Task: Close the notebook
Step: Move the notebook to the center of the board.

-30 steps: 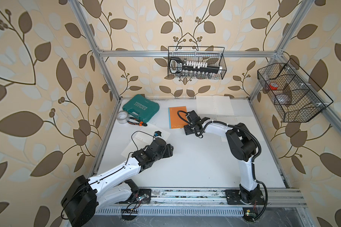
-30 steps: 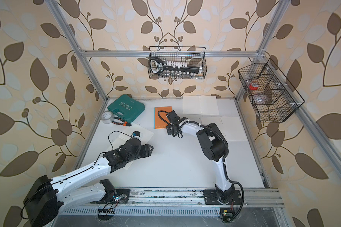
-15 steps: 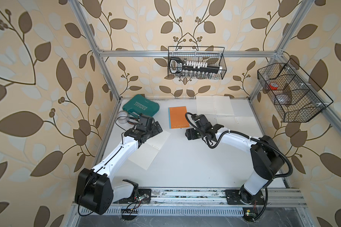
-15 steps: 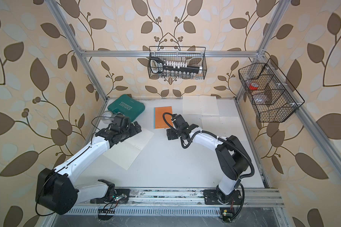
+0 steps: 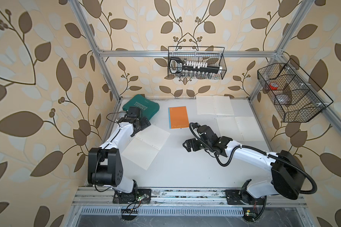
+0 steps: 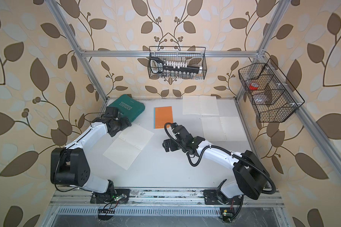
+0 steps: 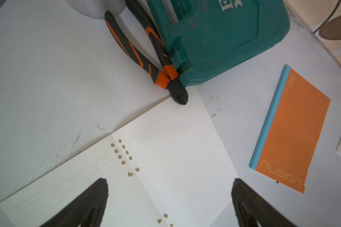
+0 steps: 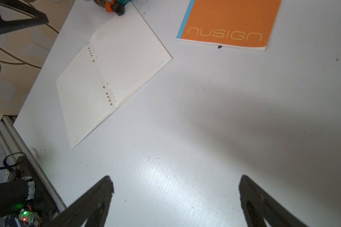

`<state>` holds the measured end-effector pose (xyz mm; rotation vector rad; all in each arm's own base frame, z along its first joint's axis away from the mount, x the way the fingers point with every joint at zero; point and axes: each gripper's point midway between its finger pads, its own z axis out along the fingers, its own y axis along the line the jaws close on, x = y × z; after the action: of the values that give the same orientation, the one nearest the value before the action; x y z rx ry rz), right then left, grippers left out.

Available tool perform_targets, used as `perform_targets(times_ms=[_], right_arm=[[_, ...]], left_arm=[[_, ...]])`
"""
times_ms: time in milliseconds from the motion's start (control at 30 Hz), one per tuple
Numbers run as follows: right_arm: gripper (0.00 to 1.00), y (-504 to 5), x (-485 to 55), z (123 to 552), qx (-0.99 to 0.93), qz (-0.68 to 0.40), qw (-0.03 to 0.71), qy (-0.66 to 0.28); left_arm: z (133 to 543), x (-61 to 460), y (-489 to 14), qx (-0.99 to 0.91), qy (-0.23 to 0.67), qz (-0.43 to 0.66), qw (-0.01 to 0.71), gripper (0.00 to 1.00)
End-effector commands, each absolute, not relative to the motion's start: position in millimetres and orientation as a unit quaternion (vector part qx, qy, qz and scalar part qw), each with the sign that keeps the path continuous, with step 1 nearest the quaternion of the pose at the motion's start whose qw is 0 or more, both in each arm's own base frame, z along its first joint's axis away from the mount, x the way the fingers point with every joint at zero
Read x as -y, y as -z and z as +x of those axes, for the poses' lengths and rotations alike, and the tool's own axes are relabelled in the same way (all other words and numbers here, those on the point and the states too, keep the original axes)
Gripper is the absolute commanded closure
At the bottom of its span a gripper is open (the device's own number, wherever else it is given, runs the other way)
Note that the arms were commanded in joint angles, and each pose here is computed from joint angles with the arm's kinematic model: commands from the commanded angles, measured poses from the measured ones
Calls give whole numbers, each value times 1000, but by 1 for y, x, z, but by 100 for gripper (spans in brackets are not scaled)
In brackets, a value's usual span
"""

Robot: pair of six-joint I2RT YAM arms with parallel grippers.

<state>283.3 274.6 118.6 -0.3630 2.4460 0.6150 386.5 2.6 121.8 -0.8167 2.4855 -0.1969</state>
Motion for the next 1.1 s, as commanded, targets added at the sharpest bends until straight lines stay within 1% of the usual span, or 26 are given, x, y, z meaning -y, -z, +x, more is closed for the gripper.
perform_targets(times_ms=[0,200,533,833,1067], right_arm=[[0,-119,-271,276,-917,-124,291,-242],[1,-129,-261,269,-914,-116,304,-240],[1,-145,-248,266,-910,-110,325,-233],[1,-158,-242,266,-905,-104,341,-231],[2,-155,-244,271,-906,-98,343,-228]], left_arm=[[408,-6,-123,-917,85,-291,258,1],[443,-19,-97,-918,102,-298,240,1],[466,-24,-61,-924,131,-285,219,1],[469,-13,-44,-925,158,-285,197,1],[456,9,-41,-924,182,-282,184,1]])
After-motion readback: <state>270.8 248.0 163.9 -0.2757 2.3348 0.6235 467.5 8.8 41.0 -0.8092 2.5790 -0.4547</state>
